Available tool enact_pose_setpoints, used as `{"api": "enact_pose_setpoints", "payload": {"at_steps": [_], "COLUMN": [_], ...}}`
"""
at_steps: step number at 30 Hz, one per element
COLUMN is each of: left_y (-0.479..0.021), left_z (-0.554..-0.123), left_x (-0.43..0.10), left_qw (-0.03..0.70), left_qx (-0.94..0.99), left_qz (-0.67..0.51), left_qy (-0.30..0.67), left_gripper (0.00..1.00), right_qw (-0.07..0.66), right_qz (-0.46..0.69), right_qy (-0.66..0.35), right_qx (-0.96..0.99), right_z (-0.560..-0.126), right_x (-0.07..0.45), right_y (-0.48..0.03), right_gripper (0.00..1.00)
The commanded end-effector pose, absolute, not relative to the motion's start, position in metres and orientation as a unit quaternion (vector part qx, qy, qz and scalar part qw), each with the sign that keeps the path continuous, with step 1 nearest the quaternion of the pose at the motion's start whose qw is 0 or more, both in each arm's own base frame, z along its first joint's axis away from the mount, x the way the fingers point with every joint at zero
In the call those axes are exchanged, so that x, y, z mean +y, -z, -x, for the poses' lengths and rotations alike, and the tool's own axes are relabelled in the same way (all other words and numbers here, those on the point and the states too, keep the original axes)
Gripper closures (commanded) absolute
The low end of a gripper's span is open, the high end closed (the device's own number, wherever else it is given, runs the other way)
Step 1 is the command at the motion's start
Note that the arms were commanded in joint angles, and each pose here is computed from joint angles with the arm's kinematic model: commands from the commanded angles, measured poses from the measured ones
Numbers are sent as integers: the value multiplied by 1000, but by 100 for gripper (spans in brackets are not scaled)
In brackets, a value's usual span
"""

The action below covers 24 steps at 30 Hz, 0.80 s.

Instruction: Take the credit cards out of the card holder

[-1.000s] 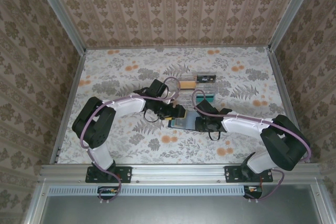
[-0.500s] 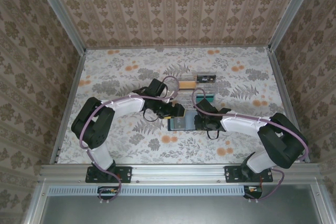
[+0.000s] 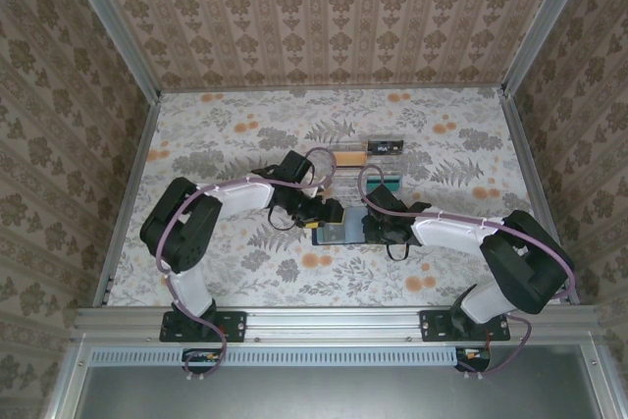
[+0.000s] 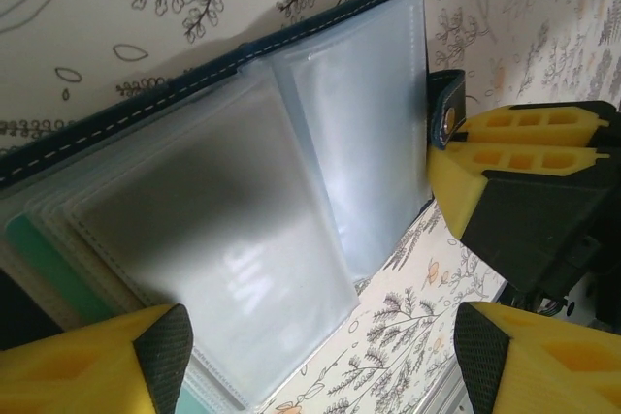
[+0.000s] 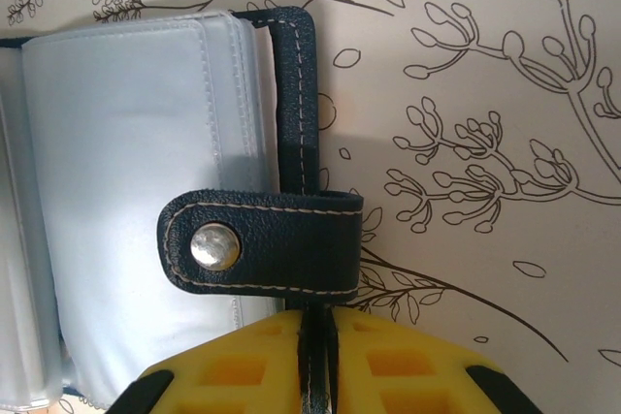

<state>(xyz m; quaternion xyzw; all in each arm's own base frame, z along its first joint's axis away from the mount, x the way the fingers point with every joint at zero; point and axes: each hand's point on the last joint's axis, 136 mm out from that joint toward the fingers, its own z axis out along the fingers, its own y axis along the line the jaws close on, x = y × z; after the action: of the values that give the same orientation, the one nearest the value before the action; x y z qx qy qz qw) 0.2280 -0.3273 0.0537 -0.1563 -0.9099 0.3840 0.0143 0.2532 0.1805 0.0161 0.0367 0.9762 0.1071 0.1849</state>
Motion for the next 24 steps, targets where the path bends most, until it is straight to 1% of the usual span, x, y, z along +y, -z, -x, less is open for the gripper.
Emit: {"api": "enact_pose_setpoints", "payload": {"at_steps": [1,5,17,24], "left_y": [-53,-58,-43,-49], "left_z": [-225,-224,-220,-222], "left_x": [-324,-321,-330,-342], "left_qw": [19,16,38,38], "left_qx": [-916,-917,-917,-908], "left_qz": [155,155,158,167], "left_qy": [-369,-367,-365,-383], "left_gripper": [24,24,24,21], "right_qw": [158,157,154,154], "right_qz": [-44,-47,-49,-49], "right_qy": [-92,-96,-101,-103], "right_qx": [982,982,982,981], "right_z": [-242,-242,-239,-241], "right_x": [173,173,175,176], "right_y": [-3,-2,-1,-1], "right_gripper": [83,84,84,84]}}
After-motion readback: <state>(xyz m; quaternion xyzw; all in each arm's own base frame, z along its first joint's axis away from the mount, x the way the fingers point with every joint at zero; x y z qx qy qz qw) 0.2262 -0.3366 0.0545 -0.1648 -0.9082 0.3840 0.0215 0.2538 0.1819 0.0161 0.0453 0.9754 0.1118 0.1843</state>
